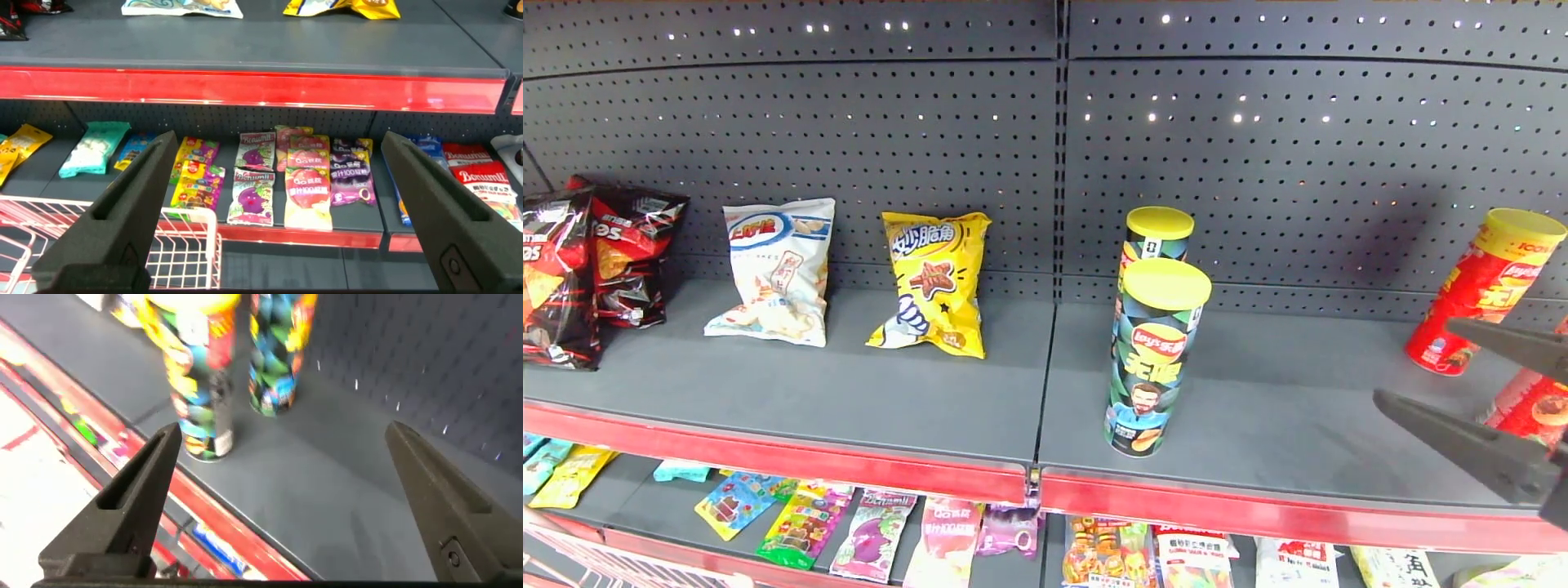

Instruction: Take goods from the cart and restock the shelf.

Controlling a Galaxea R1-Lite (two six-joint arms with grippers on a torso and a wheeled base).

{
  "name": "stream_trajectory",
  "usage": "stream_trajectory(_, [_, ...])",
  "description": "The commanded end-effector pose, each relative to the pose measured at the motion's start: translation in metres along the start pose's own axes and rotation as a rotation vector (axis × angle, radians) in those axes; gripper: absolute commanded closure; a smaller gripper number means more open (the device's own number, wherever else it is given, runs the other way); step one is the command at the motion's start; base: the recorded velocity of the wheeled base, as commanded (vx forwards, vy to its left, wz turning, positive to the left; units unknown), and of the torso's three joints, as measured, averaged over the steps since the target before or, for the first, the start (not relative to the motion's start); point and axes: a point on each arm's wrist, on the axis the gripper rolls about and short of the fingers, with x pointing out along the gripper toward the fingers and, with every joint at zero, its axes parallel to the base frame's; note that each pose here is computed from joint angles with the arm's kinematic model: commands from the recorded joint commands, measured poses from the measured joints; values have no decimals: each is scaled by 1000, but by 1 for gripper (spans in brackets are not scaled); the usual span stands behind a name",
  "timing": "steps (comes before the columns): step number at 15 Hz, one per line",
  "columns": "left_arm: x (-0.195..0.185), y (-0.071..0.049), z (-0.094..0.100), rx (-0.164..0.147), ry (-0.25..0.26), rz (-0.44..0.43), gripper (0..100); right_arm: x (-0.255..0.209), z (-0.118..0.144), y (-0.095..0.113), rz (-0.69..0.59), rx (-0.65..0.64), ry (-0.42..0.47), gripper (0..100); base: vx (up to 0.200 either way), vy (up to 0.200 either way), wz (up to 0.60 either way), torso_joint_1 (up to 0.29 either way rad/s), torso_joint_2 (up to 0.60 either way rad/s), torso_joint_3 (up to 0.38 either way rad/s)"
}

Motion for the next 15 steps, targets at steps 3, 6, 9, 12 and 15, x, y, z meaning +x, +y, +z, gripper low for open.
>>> stream_trajectory(3, [0, 0, 0, 0, 1, -1, 0, -80, -55, 6, -210, 118, 11, 0, 0, 0, 0, 0, 0, 0])
stream_trajectory(6, [0, 0, 0, 0, 1, -1, 0, -88, -113, 15, -528, 231, 125, 0, 0, 0, 0, 0, 0, 0])
stream_trajectory(9, [0, 0, 0, 0, 1, 0, 0, -94, -144, 24, -637, 166, 128, 0, 0, 0, 0, 0, 0, 0])
stream_trajectory(12, [0, 0, 0, 0, 1, -1, 0, -100, -153, 31, -684, 159, 18, 0, 0, 0, 0, 0, 0, 0])
stream_trajectory(15, [0, 0, 0, 0, 3, 0, 0, -103, -160, 36, -656, 166, 12, 0, 0, 0, 0, 0, 0, 0])
